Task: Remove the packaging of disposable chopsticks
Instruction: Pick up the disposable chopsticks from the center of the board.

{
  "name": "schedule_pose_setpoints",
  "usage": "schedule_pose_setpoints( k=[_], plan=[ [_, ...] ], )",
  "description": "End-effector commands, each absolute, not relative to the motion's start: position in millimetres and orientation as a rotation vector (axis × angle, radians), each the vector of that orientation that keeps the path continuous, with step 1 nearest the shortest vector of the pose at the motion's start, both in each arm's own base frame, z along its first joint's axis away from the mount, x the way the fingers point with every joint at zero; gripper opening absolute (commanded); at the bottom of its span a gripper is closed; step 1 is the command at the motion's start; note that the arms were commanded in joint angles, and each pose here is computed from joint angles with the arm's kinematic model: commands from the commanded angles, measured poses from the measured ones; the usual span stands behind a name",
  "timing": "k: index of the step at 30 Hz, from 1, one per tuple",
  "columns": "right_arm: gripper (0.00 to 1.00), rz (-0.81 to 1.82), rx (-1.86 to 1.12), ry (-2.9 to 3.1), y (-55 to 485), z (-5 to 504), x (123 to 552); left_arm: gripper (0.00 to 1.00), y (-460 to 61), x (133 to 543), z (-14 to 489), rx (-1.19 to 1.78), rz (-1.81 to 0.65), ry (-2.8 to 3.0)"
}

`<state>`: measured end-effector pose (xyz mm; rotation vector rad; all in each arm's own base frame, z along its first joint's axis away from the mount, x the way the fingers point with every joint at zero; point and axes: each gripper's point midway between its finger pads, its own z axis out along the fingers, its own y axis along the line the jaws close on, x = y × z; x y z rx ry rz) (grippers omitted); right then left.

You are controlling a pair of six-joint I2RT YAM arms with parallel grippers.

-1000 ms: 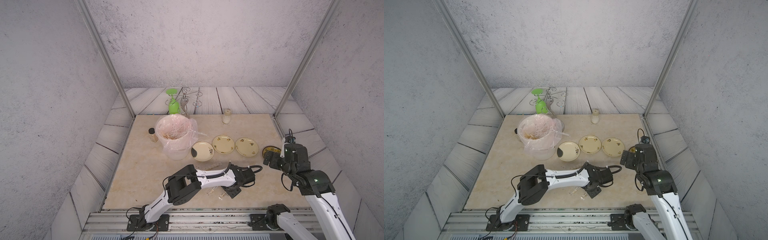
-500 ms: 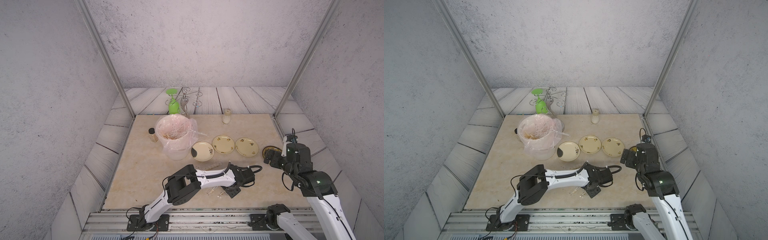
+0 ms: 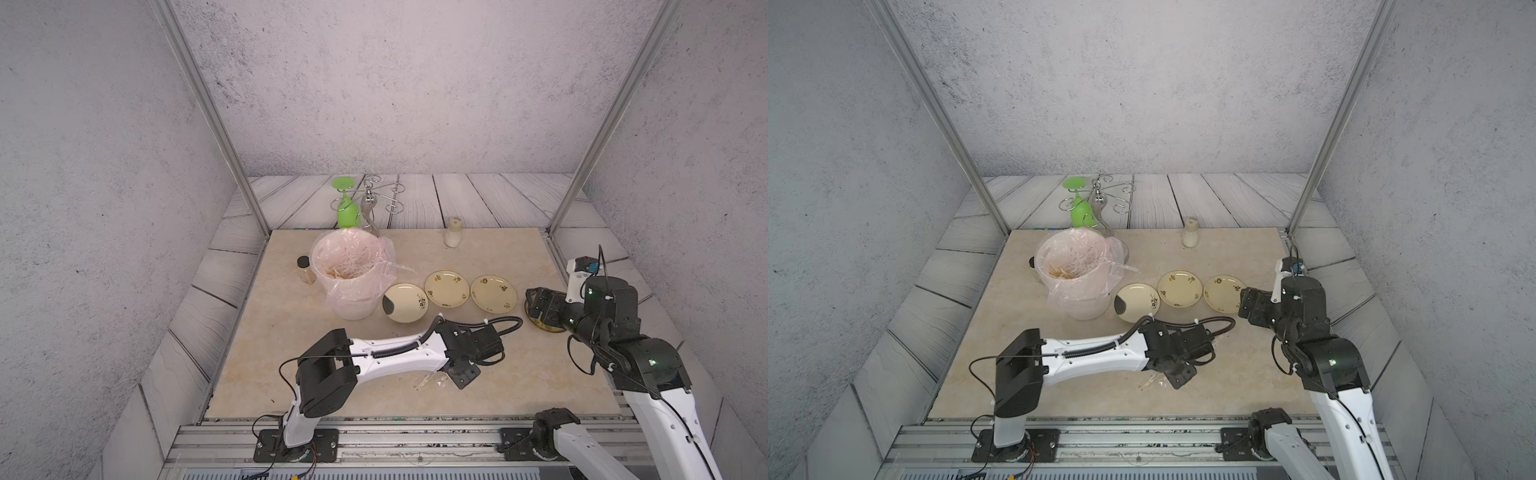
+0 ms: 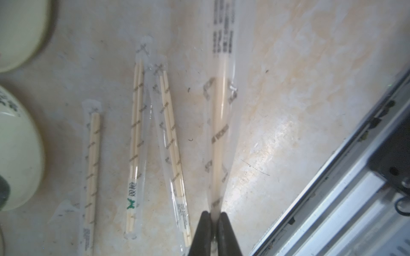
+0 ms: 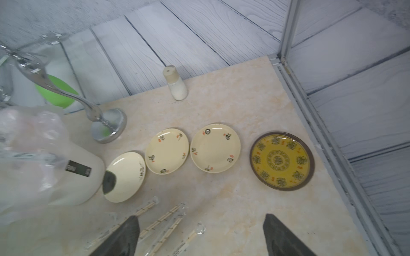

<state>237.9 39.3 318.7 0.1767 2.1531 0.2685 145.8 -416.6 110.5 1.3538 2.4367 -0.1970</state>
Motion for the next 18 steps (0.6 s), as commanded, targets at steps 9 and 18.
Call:
schedule_pose_setpoints(
  k=[9,18],
  plan=[
    [0.79,0.646,-0.082,2.040,102.3,403.4,241.2,0.00,-345.0,182.9,227.2,1.262,-0.034,1.977],
    [0.76,0.805,-0.126,2.106,130.1,396.9,263.9,0.00,-305.9,209.1,256.0,1.210,0.130,1.755]
  ],
)
